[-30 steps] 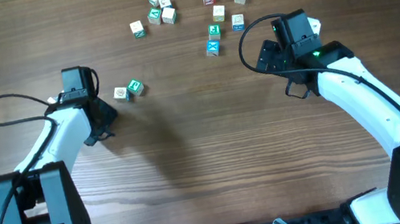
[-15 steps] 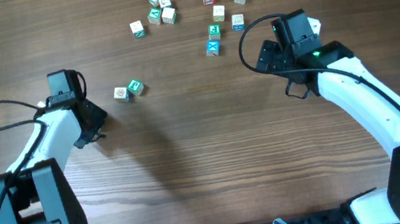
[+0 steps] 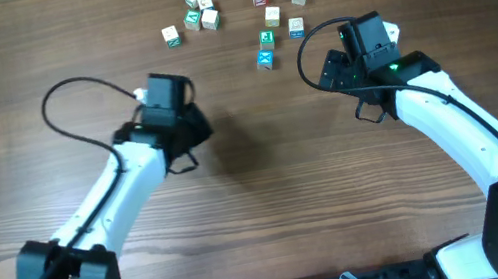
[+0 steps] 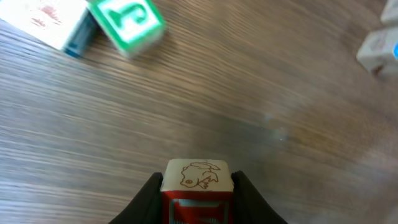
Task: Form a circle
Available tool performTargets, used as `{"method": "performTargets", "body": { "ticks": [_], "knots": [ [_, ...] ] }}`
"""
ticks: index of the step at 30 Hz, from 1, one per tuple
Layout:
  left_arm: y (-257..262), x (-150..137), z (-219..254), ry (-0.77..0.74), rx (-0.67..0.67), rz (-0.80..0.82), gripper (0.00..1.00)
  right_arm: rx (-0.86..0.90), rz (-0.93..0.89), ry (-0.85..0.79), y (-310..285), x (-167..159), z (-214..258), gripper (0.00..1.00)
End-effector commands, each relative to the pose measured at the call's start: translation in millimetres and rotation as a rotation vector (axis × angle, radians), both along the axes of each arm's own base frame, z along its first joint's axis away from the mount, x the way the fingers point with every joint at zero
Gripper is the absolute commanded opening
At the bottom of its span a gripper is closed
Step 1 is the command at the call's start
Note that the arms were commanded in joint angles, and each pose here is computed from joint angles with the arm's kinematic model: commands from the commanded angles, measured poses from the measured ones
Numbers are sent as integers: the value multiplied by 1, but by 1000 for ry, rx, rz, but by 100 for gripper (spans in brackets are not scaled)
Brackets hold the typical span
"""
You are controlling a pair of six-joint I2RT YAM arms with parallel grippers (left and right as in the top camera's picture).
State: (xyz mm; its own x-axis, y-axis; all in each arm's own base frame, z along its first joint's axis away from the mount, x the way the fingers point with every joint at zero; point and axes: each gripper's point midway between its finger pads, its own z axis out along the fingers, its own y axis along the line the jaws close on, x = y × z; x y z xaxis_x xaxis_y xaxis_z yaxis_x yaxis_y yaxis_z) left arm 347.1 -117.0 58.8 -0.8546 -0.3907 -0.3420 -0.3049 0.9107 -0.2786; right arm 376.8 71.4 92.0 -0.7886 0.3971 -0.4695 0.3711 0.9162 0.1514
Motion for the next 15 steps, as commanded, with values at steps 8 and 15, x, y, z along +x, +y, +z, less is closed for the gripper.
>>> {"method": "performTargets", "body": {
  "ticks": [8,15],
  "knots": [
    [34,-2,-41,64,194,145,23,-9,-15,-13,-3,1,3,100],
    [58,1,-46,83,215,209,23,-9,-15,-13,-3,1,3,100]
  ]
}}
